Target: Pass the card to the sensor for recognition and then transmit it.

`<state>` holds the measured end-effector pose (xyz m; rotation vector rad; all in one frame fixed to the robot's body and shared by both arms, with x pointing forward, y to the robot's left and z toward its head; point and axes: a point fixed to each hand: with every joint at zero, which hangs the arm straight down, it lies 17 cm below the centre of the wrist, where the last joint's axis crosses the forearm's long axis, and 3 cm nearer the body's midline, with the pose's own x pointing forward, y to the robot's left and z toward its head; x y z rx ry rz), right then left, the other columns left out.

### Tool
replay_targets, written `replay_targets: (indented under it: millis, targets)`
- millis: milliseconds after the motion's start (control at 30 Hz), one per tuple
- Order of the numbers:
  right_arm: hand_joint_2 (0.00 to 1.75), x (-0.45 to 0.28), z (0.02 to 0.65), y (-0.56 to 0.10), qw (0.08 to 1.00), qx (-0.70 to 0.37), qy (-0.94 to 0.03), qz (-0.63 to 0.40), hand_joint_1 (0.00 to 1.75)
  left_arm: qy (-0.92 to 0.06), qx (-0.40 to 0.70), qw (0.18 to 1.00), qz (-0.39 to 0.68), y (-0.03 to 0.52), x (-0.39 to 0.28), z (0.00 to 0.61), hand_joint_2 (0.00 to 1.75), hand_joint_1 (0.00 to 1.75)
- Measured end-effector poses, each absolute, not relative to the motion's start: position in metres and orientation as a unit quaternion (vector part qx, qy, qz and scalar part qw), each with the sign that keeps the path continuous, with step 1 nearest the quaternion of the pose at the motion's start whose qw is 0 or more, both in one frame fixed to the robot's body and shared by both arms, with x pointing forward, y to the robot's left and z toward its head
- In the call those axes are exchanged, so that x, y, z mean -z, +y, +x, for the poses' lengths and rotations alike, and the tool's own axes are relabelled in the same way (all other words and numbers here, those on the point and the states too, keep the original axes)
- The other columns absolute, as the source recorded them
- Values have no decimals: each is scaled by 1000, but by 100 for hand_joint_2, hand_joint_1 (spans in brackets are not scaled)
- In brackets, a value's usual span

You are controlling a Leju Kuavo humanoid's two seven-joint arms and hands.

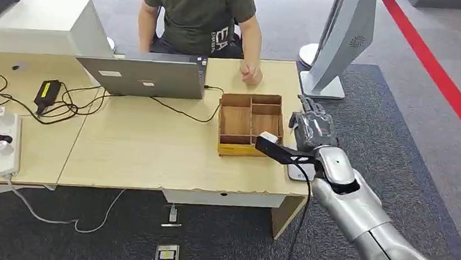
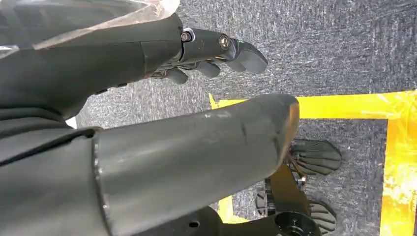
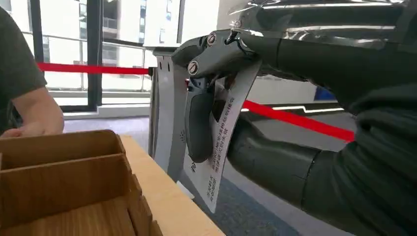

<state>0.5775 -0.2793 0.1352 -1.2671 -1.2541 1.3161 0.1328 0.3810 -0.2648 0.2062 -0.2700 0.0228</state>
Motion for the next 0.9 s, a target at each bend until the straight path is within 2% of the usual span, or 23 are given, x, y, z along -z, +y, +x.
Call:
replay_targets:
  millis: [900]
  targets:
    - [175,-59,566,-293,488,-583,-428,-489,175,-126,-31,986,109,385,267,120,0,0]
